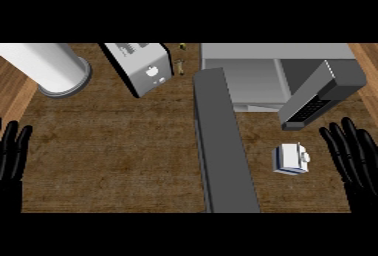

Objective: Pick up the milk, place it into the microwave and close the microwave

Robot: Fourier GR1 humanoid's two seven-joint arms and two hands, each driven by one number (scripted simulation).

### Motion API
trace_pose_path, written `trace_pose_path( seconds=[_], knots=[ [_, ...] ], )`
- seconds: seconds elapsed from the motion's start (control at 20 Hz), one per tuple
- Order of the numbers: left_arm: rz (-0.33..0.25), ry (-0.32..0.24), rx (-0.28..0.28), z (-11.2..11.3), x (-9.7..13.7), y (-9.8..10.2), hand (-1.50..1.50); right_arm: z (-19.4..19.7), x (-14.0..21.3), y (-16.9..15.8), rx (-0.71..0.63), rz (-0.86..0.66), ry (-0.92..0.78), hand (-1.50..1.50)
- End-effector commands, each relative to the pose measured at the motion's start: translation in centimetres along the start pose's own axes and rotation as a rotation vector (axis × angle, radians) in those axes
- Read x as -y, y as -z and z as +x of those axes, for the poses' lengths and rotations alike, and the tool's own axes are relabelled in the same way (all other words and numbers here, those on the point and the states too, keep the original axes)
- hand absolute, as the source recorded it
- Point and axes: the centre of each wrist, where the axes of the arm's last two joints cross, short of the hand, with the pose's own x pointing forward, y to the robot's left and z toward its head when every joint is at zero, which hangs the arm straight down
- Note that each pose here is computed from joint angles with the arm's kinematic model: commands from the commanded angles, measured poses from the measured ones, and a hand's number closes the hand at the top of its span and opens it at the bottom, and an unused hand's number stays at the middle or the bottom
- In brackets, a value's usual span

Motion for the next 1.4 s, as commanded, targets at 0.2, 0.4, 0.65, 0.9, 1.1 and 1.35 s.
trace_pose_path(
  seconds=[0.2, 0.4, 0.65, 0.9, 1.1, 1.35],
  knots=[
    [-0.004, -0.003, -0.003, 0.3, -2.4, -3.1, -1.5, -1.8, 1.6, 0.4, -0.069, -0.069, -0.033, -1.5],
    [-0.02, 0.011, -0.016, 2.0, -2.1, -4.3, -1.5, -3.7, 1.7, -2.9, -0.11, -0.061, -0.043, -1.5],
    [-0.011, -0.005, -0.012, 1.4, -3.9, -5.8, -1.5, -5.9, 2.4, -1.8, -0.137, -0.076, -0.059, -1.5],
    [-0.004, 0.01, -0.024, 3.0, -3.2, -5.8, -1.5, -9.9, 1.0, -0.8, -0.173, -0.126, -0.043, -1.5],
    [-0.015, 0.003, -0.008, 3.3, -4.3, -6.4, -1.5, -11.8, 3.3, -2.7, -0.221, -0.163, -0.086, -1.5],
    [-0.022, 0.007, -0.024, 4.7, -4.9, -5.7, -1.5, -14.6, 5.1, -5.9, -0.241, -0.212, -0.107, -1.5]
  ],
)
